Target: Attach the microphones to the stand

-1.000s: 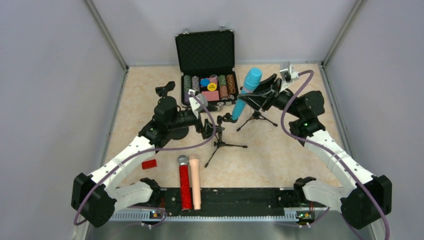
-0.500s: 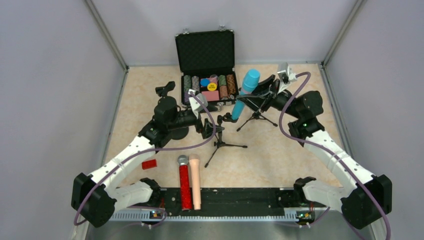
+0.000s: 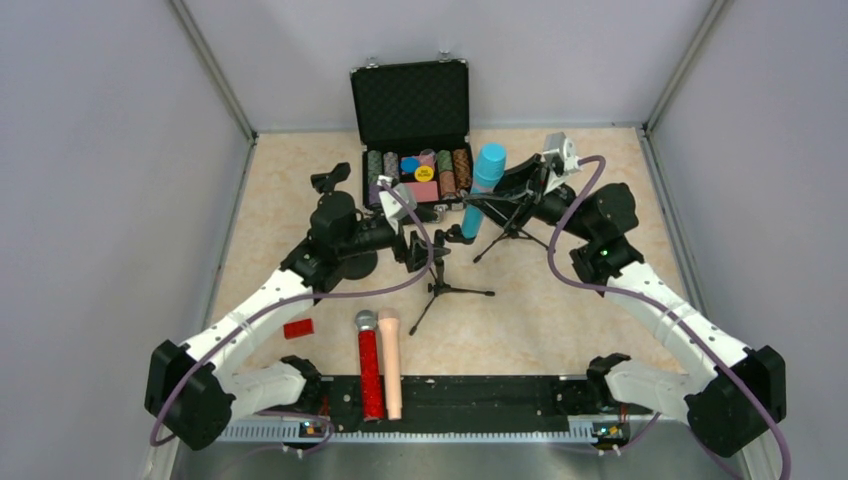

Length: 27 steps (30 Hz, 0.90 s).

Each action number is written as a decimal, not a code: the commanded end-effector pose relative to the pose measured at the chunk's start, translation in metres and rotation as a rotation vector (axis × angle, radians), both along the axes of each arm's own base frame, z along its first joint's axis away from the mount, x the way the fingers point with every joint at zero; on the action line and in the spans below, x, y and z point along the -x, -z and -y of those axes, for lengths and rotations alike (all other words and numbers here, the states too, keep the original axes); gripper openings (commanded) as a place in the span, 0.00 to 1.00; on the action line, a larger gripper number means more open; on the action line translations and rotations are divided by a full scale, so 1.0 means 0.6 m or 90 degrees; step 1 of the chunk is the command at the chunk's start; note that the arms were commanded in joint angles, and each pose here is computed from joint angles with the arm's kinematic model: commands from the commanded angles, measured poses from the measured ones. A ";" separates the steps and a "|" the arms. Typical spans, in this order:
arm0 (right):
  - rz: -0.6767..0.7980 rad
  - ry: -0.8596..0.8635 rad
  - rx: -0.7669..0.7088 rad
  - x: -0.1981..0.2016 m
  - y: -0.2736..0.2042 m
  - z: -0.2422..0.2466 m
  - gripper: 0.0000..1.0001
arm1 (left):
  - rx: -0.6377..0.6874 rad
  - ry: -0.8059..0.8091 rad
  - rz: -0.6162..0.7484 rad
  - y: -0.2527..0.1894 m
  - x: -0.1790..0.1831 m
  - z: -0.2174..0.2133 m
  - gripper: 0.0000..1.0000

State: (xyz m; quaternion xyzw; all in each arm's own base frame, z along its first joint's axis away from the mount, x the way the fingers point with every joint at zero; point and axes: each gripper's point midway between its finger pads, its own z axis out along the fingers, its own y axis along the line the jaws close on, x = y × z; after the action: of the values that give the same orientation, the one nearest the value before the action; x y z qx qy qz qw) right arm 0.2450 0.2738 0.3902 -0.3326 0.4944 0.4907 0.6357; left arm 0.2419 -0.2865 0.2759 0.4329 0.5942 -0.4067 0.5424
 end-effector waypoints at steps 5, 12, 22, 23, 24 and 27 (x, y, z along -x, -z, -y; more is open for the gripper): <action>0.009 0.008 0.017 -0.002 0.008 -0.007 0.00 | 0.029 0.011 0.024 -0.022 -0.017 0.023 0.77; 0.011 0.008 0.018 -0.002 0.010 -0.008 0.00 | 0.026 0.027 0.022 -0.022 -0.014 0.030 0.52; 0.012 0.005 0.037 -0.003 0.027 -0.017 0.00 | 0.030 0.045 0.028 -0.021 -0.003 0.033 0.00; 0.009 0.004 0.041 -0.004 0.031 -0.019 0.00 | 0.032 0.044 0.025 -0.020 -0.003 0.033 0.00; 0.008 0.004 0.044 -0.005 0.035 -0.020 0.00 | 0.035 0.044 0.023 -0.020 -0.003 0.033 0.00; 0.003 0.005 0.050 -0.008 0.048 -0.023 0.00 | 0.039 0.048 0.019 -0.021 -0.002 0.035 0.00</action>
State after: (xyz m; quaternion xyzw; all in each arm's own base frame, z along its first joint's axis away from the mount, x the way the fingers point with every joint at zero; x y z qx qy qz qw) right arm 0.2474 0.2775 0.3892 -0.3406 0.4886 0.4707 0.6509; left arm 0.2417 -0.3031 0.2629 0.4465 0.5891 -0.4283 0.5198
